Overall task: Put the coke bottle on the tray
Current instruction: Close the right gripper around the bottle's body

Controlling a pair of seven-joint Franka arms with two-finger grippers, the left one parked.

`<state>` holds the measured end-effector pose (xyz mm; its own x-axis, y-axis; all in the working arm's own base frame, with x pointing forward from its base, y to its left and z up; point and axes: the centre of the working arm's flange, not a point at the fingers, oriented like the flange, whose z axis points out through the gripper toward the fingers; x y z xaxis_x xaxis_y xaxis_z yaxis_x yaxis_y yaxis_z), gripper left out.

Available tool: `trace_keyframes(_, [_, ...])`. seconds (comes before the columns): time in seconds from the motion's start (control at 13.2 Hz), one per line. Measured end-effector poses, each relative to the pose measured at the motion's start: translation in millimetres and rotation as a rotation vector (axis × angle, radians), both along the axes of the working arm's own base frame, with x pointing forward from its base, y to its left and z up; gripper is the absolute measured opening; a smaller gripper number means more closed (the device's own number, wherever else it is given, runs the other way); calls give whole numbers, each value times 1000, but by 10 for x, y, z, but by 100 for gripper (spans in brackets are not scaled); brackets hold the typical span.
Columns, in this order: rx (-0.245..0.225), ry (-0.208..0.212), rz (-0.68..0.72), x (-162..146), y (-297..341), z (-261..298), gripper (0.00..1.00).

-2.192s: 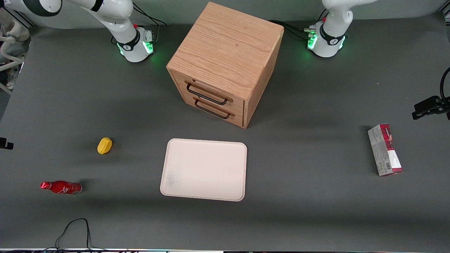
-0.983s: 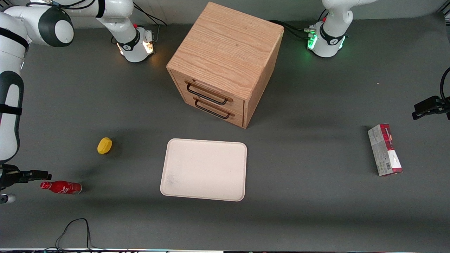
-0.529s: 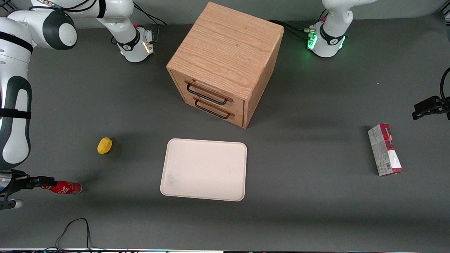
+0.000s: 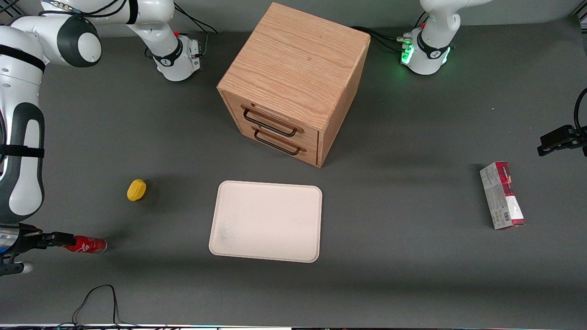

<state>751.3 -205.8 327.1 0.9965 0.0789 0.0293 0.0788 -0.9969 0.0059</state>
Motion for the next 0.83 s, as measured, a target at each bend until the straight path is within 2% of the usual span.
trace_keyframes(0.45, [-32,16,25,22,85,-58,88])
trace_keyframes(0.53, [-32,16,25,22,84,-58,81])
trace_keyframes(0.68, [-33,16,25,22,83,-58,57])
trace_keyframes(0.76, [-33,16,26,22,83,-58,57])
trace_keyframes(0.83, [-33,17,26,22,83,-58,49])
